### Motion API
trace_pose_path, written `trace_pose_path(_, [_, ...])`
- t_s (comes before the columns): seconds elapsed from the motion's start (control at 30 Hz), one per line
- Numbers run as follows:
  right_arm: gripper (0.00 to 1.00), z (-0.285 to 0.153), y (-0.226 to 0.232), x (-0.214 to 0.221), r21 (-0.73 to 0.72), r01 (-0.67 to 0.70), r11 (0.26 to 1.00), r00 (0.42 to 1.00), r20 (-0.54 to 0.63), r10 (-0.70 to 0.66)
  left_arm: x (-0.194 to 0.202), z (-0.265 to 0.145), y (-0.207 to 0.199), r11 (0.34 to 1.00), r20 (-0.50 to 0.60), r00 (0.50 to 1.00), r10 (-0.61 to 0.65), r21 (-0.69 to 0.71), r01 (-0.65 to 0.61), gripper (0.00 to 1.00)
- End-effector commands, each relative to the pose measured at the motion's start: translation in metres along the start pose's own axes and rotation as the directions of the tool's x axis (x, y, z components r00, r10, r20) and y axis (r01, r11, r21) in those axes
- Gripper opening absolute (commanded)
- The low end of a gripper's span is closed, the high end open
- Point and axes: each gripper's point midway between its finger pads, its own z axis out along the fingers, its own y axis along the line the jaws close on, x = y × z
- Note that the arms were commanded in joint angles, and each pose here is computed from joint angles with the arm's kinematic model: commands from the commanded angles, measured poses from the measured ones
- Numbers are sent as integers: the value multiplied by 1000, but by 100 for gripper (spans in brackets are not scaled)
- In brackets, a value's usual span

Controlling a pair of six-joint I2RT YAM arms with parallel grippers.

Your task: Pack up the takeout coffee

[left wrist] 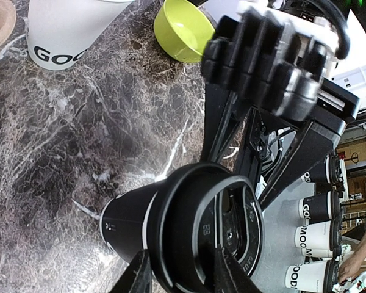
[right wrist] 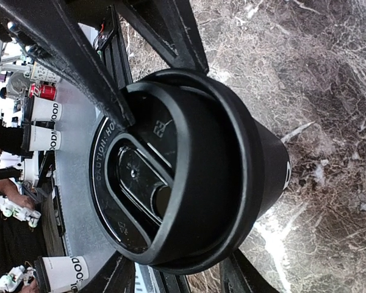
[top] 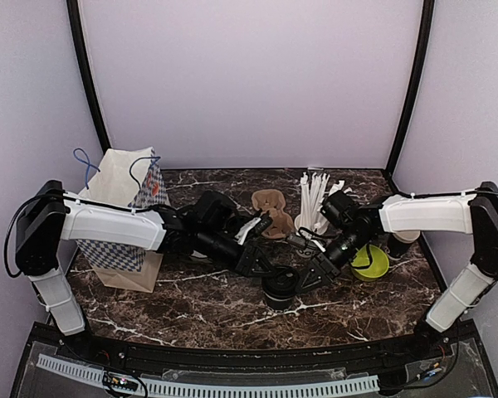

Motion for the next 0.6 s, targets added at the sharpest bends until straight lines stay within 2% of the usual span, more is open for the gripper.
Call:
trace_pose_path(0.0, [42, 8, -40, -9, 185, -3, 983, 1000, -9, 5, 113, 16, 89, 943, -268, 945, -185, -320, 94, 34])
trace_pose_path(0.17, [38, 12, -64, -1, 342, 31, 939, 997, -78, -5, 141, 14, 119, 897, -287, 925, -248, -429, 107, 32])
trace_pose_path(0.27, [38, 15, -61, 1, 342, 55, 938, 995, -99, -22, 143, 13, 121, 891, -279, 925, -258, -439, 116, 32])
trace_pose_path(0.4, [40, 13, -35, -5, 244, 100, 965, 992, -96, -79, 113, 11, 96, 929, -233, 959, -163, -364, 69, 33])
trace_pose_path(0.57, [51, 0, 5, -10, 118, 183, 976, 982, -62, -177, 64, 1, 43, 972, -149, 989, -13, -235, -23, 43])
